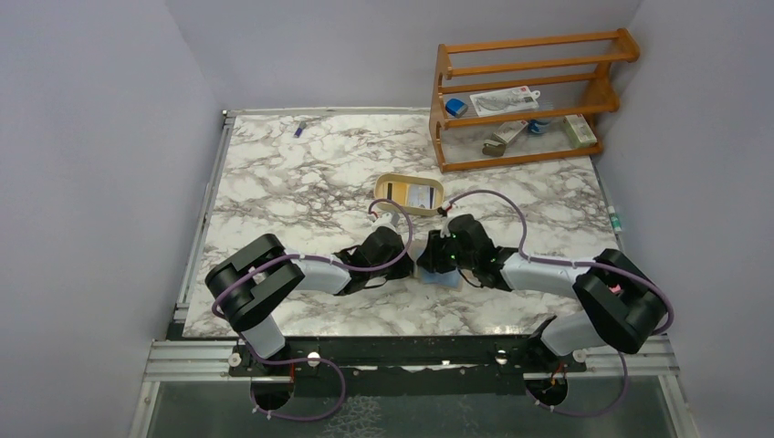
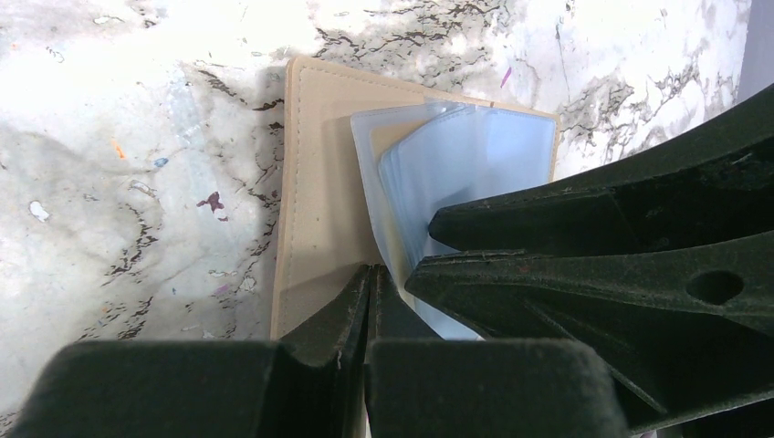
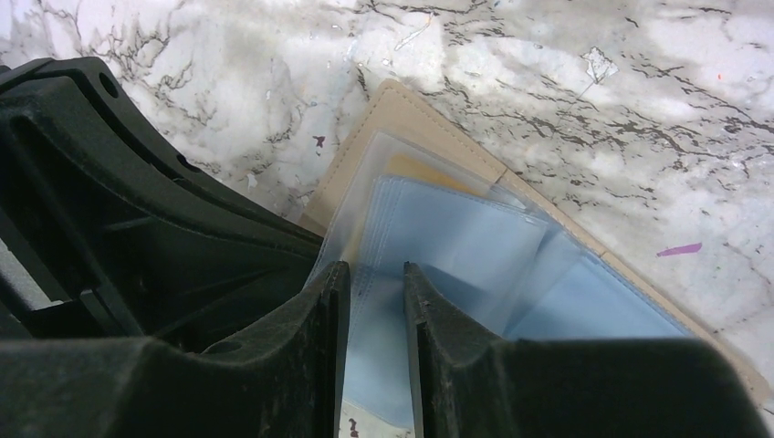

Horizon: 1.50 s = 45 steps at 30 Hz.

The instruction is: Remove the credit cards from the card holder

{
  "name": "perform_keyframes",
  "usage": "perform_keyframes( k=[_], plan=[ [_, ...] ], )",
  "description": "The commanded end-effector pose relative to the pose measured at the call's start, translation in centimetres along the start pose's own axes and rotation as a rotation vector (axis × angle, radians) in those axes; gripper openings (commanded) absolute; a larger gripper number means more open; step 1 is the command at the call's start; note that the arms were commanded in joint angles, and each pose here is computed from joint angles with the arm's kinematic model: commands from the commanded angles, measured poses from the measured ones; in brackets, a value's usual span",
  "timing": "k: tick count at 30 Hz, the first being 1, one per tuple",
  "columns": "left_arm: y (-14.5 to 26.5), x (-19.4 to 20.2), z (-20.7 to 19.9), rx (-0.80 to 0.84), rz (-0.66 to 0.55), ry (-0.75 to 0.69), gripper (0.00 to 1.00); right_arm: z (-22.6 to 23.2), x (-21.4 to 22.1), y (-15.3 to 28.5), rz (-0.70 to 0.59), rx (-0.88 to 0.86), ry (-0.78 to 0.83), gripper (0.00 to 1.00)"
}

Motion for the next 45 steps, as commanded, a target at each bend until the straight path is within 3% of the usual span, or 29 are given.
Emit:
perform_keyframes(
  k=[1, 6, 15, 21, 29, 35, 41, 43, 45],
  plan=[
    [0.9, 2.2, 6.2, -0.23, 0.072, -0.048, 0.0, -1.1, 3.2, 0.7, 0.112, 0.063, -0.007, 0.33],
    [0.9, 2.2, 6.4, -0.235, 0.073, -0.047, 0.0, -1.6, 3.0, 1.6, 0.151, 0.124, -0.008, 0.33],
    [0.9, 2.2, 6.4, -0.229, 0.073, -0.045, 0.0, -4.2, 2.4, 3.6, 0.268, 0.394, -0.04, 0.35],
    [1.0, 2.3, 6.6, -0.227, 0.074, -0.046, 0.0, -5.9, 3.4, 5.2, 0.345, 0.583, -0.092, 0.45],
    [1.3, 2.4, 6.9, -0.222, 0.079, -0.048, 0.0, -6.8, 3.3, 6.6, 0.379, 0.691, -0.144, 0.51],
    [1.7, 2.3, 7.1, -0.22, 0.067, -0.053, 0.0, -7.5, 2.2, 8.0, 0.334, 0.723, -0.213, 0.52],
    [1.8, 2.1, 7.2, -0.22, 0.06, -0.052, 0.0, -7.8, -2.1, 11.6, 0.141, 0.818, -0.263, 0.52],
    [1.8, 2.1, 7.1, -0.215, 0.057, -0.052, 0.0, -6.8, -3.6, 11.6, 0.07, 0.709, -0.238, 0.52],
    [1.7, 2.1, 7.1, -0.217, 0.059, -0.053, 0.0, -4.7, -5.2, 10.5, -0.006, 0.491, -0.152, 0.53]
  ],
)
Point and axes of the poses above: each gripper's point midway between its finger pads, its own y axis back along the fingers, its own z axis along the line the jaws close on, x = y × z, the point moved 4 cm from there along y, back along the fingers, and after that the axes turned 14 degrees about y, right-handed, at the moved point
